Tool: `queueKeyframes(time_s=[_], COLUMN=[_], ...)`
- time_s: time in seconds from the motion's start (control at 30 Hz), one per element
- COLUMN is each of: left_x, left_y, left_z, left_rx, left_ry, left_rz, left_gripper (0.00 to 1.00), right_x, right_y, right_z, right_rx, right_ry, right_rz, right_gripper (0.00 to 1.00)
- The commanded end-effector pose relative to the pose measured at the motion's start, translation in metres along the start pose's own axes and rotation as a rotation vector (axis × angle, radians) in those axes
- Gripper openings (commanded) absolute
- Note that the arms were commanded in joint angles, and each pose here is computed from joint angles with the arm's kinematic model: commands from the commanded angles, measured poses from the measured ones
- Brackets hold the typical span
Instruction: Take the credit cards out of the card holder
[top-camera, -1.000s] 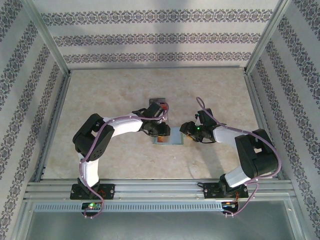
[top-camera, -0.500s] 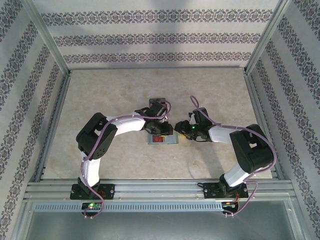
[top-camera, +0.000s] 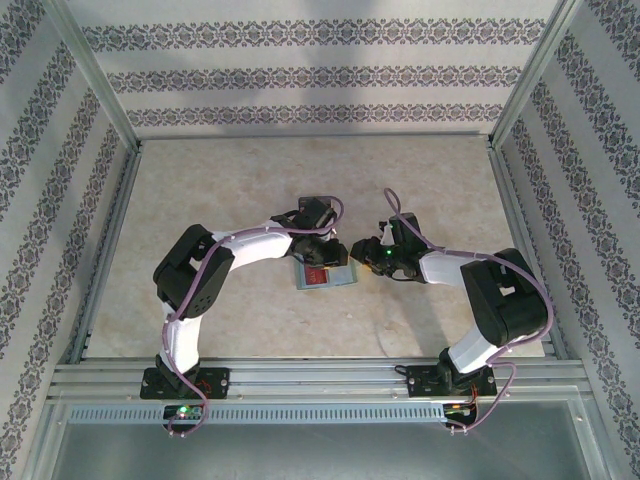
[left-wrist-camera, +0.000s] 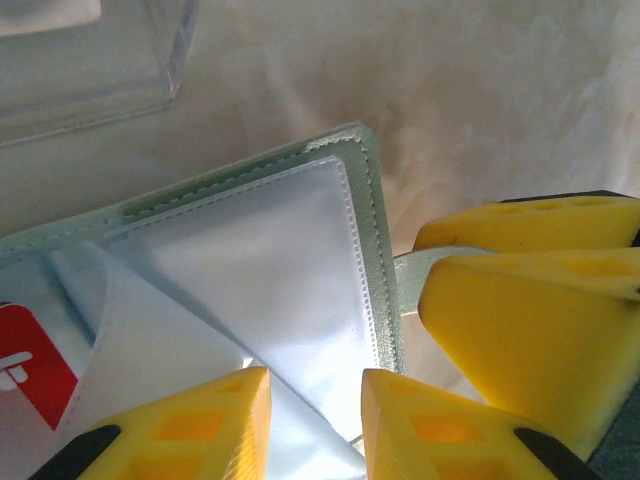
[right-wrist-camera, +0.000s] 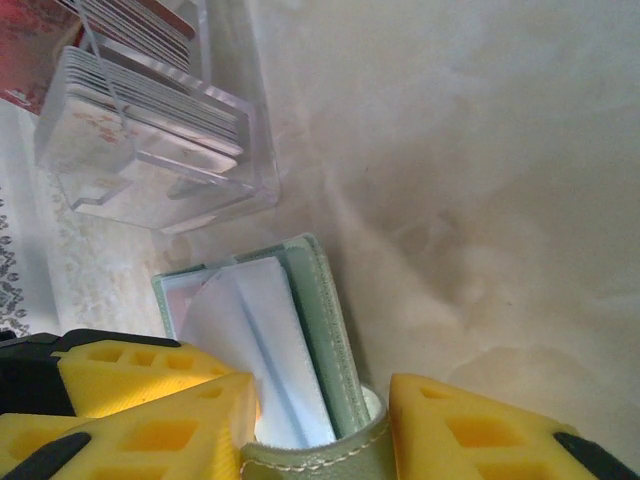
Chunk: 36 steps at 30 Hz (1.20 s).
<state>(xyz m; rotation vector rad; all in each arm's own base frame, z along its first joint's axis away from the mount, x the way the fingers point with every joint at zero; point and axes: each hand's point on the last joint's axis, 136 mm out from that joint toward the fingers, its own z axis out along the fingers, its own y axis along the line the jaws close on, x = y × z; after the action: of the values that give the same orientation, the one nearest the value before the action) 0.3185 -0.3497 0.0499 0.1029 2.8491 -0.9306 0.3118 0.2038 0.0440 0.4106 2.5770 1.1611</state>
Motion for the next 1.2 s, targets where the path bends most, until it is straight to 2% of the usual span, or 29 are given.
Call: queueKeyframes(time_s=[0.0,0.27,0.4,0.7,0.77,0.9,1.0,1.17], left_x=[-0.030,-0.054,-0.062,-0.065,-0.065,-0.051,-0.037,-0.015], left_y=[-0.071,-0.091,-0.100,-0.093,-0.085,-0.042,-0.011,0.014], left_z=[-0.026,-0.035,-0.043,-0.062,-0.075,-0.092,-0.092,-0.080], left_rx=[0.198,0.224,0.231,0.206,0.166,0.049,0.010,-0.011], left_ry=[-0.123,-0.174,-0.187,-0.210,-0.237,-0.248,-0.238,-0.197], left_rz=[0.105,0.140,0.163,0.167,0.174,0.123,0.058,0.000], left_gripper=[0.30,0.30,0.30,0.31,0.32,0.39,0.41,0.44], right_x=[0.014,0.017,0.016,0.010,0.006,0.004,0.005,-0.002], right_y=[0.030,0.012,0.000,-0.011,-0.011,-0.006,0.002,0.011], right_z=[-0.005,-0.010,-0.012,-0.022,-0.029,-0.039,-0.038,-0.035], right_rx=[-0.126,-0.093,-0.070,-0.058,-0.061,-0.067,-0.086,-0.094], right_ry=[0.066,0.059,0.049,0.018,-0.007,-0.015,0.004,-0.002], right_rz=[-0.060,-0.030,-0.010,0.007,0.008,-0.027,-0.045,-0.066], right_gripper=[0.40,0.43,0.49,0.53,0.54,0.57,0.58,0.60])
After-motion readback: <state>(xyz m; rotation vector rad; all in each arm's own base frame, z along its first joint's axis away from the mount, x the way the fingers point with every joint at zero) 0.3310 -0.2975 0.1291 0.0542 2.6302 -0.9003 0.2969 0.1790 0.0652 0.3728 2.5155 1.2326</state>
